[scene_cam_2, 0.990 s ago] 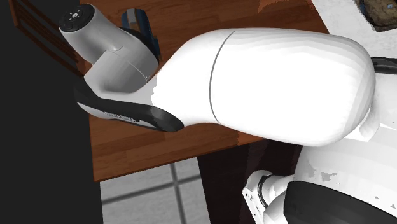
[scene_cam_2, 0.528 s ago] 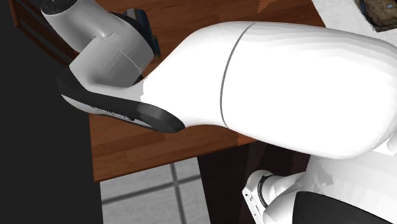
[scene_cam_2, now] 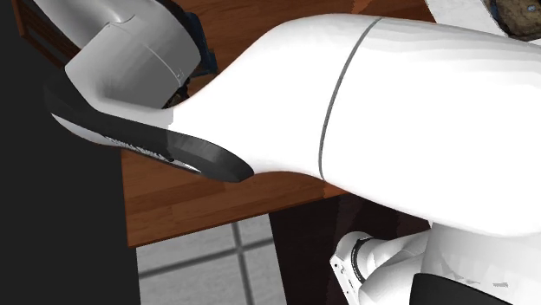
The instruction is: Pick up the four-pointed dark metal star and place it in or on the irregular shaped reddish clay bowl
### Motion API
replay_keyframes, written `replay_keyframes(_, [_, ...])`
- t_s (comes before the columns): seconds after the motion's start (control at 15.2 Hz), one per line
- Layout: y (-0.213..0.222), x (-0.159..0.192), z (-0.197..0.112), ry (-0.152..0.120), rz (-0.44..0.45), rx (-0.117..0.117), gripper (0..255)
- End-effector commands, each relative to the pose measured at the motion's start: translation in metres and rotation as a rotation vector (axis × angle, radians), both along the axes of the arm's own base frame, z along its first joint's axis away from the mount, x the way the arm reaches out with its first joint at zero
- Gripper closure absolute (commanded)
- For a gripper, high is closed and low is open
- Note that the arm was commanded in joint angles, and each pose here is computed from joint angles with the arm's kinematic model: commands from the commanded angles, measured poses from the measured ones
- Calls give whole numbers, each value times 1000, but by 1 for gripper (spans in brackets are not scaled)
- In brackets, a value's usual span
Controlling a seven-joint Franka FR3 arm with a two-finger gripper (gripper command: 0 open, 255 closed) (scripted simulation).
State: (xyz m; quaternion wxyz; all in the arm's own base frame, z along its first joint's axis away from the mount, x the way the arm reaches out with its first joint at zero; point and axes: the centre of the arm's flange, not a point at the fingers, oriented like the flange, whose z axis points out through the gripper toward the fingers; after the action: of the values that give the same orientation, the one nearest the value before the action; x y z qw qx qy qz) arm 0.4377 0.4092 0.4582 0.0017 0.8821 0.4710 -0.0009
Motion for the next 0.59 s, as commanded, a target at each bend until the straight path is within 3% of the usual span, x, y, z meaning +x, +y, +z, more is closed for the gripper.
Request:
replay_keyframes(0.0, [-1,0,11,0,0,0,255])
replay_keyframes(0.53, [-1,0,54,0,0,0,255])
